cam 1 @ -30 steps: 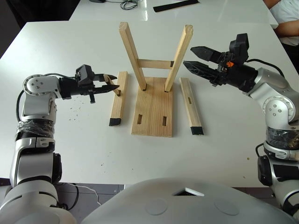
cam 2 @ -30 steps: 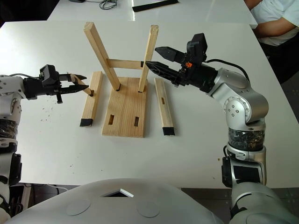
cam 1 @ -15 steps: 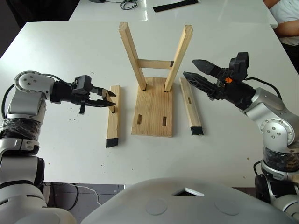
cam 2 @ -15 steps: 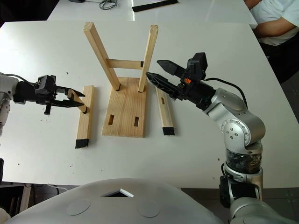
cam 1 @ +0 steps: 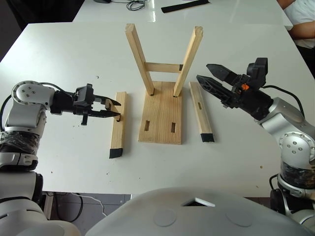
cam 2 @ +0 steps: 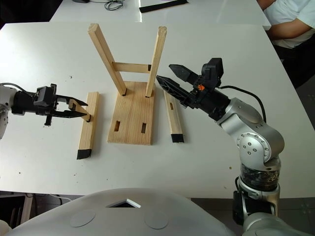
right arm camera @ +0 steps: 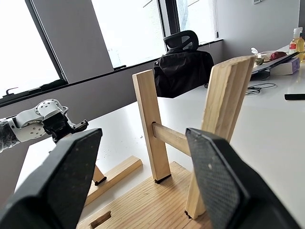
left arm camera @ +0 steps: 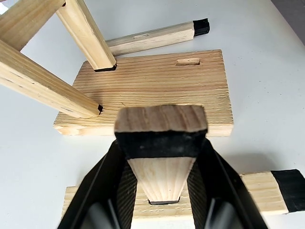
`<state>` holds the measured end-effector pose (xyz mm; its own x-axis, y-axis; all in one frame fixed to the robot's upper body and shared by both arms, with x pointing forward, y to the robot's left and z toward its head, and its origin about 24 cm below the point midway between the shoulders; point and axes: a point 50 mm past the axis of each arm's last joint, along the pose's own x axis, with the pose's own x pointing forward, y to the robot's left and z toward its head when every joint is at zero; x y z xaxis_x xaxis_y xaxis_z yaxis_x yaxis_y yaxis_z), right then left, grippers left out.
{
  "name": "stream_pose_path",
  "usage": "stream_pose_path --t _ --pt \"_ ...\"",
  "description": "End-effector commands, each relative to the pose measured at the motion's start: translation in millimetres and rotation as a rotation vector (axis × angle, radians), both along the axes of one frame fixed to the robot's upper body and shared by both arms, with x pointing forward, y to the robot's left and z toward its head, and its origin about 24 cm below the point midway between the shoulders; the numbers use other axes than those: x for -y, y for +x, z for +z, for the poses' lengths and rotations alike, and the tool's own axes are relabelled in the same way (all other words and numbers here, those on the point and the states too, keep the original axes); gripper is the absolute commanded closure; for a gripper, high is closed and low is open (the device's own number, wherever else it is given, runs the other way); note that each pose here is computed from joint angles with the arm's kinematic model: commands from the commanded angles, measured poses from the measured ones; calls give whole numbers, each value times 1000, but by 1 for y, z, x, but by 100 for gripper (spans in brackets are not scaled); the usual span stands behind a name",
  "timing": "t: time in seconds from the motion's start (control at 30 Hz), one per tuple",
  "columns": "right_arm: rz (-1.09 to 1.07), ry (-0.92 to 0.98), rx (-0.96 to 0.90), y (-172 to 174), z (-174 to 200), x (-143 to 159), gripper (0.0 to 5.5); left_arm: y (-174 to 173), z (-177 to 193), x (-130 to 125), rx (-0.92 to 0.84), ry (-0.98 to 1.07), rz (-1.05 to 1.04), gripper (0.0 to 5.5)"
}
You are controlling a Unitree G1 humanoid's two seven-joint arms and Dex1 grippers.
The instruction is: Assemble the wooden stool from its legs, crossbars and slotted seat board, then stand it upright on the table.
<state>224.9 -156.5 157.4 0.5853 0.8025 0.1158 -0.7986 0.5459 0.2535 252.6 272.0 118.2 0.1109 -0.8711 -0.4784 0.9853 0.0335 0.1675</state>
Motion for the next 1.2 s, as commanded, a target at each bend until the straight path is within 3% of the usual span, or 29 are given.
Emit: stream_pose_path --t 0.03,0.3,0.4,0.63,0.97,1.2 --pt "2 -10 5 1 3 -1 227 -20 -44 -2 -219 110 16 419" --pt "-12 -13 9 -1 6 0 227 -6 -51 -7 -324 90 69 419" --pt "31 -14 6 7 7 -4 227 -17 -61 -14 -355 93 115 419" --pt "25 -9 18 13 9 -2 227 -34 -74 -13 -324 131 94 419" --pt "43 -7 21 16 10 -5 227 -32 -80 -16 -323 146 126 419" --pt "42 -9 29 20 10 -5 227 -1 -63 -16 -243 81 220 419"
